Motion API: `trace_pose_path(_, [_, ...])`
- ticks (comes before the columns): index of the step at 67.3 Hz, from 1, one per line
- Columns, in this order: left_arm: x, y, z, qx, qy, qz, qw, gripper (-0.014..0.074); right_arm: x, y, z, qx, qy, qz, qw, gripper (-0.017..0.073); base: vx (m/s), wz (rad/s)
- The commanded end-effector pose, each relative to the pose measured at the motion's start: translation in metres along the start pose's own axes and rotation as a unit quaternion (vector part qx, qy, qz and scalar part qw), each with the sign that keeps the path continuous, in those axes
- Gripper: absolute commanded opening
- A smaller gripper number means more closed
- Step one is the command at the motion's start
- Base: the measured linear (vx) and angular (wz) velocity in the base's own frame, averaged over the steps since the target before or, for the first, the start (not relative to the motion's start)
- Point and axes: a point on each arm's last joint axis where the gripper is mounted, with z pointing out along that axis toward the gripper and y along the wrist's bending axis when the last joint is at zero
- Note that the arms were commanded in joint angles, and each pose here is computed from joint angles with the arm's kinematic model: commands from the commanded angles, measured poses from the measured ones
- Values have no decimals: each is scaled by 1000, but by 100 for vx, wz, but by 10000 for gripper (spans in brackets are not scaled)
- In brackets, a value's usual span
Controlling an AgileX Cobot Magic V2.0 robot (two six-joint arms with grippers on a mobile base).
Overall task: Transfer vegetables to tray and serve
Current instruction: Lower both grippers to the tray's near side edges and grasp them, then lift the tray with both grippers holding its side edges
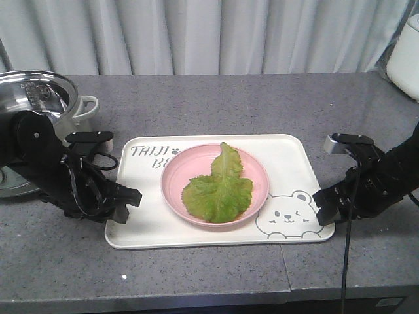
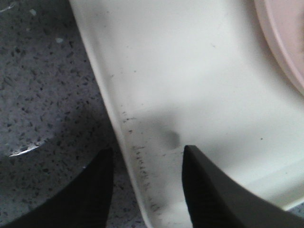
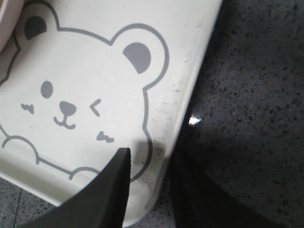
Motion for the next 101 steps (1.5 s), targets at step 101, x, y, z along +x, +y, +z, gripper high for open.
trace_pose_path(101, [12, -21, -99, 27, -148, 40, 988, -8, 7, 37, -69, -13, -90, -35, 995, -4, 0, 0])
